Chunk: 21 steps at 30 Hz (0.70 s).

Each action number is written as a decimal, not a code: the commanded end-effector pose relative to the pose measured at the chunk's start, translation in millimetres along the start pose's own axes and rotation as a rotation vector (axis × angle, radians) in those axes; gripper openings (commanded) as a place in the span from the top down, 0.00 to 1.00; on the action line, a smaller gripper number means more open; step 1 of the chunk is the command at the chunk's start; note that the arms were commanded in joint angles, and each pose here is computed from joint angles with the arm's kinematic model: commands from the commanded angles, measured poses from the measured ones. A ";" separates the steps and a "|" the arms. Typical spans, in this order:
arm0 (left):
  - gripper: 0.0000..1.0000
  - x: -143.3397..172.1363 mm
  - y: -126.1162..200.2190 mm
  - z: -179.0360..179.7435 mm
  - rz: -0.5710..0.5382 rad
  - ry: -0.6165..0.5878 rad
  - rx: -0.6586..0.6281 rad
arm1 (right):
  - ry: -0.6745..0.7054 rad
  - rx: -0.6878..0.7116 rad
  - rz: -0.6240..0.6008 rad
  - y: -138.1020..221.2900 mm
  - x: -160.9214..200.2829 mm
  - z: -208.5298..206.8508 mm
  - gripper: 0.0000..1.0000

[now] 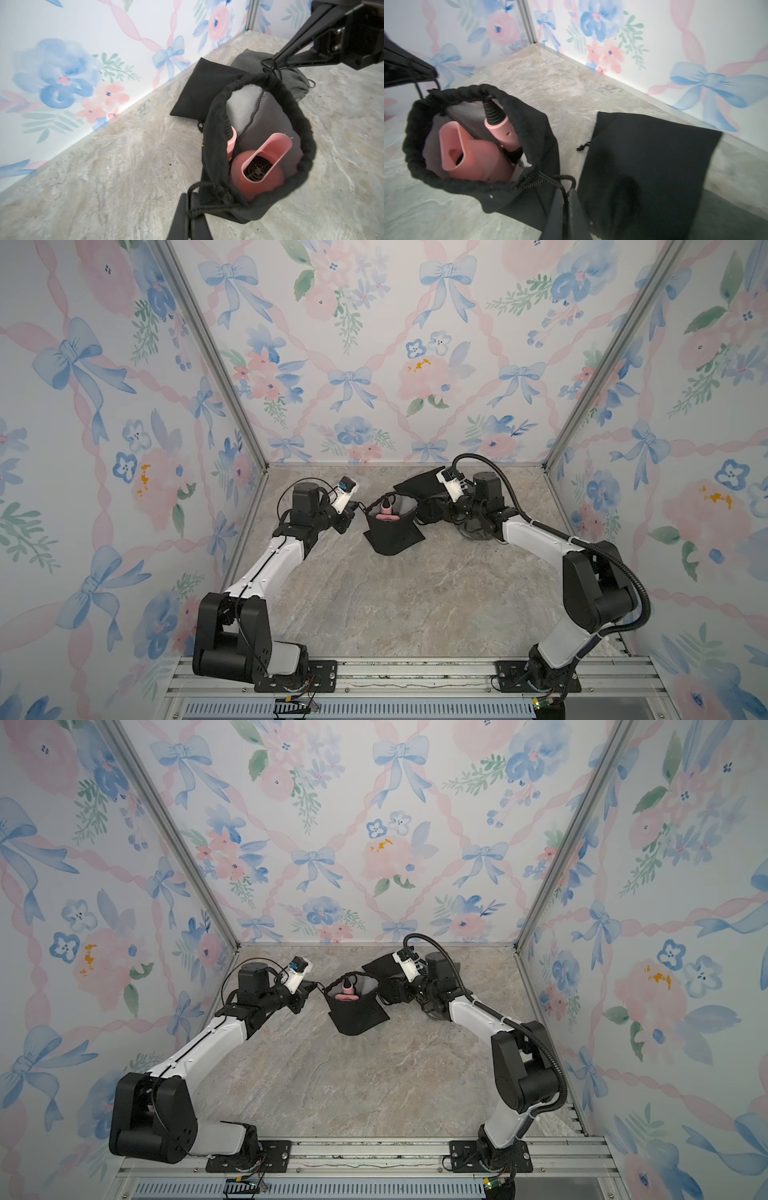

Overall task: Pack away hair dryers
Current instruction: Pull the drawstrings on both sides of the drawstring bag.

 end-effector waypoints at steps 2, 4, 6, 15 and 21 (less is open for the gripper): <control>1.00 -2.1 14.9 8.7 -0.010 0.022 -0.164 | -0.034 0.225 0.069 9.6 6.2 -11.0 1.00; 1.00 -1.7 19.8 11.3 -0.007 0.031 -0.214 | -0.044 0.295 0.061 15.7 3.4 -13.6 1.00; 1.00 -1.2 24.2 14.2 -0.003 0.043 -0.254 | -0.050 0.362 0.053 22.2 -0.2 -16.3 1.00; 1.00 6.1 47.3 27.5 0.025 0.099 -0.466 | -0.126 0.618 0.011 61.8 -4.3 -35.1 1.00; 1.00 17.0 60.2 42.3 0.049 0.173 -0.627 | -0.166 0.739 0.010 82.3 -3.8 -50.3 1.00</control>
Point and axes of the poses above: each gripper's point midway between its finger pads, its own y axis back along the fingers, its own z axis along the line the jaws close on, x = y × z, the point moved 10 cm from there along y, back along the fingers, and after that the axes turned 9 degrees about -y, right-handed, at the moved point
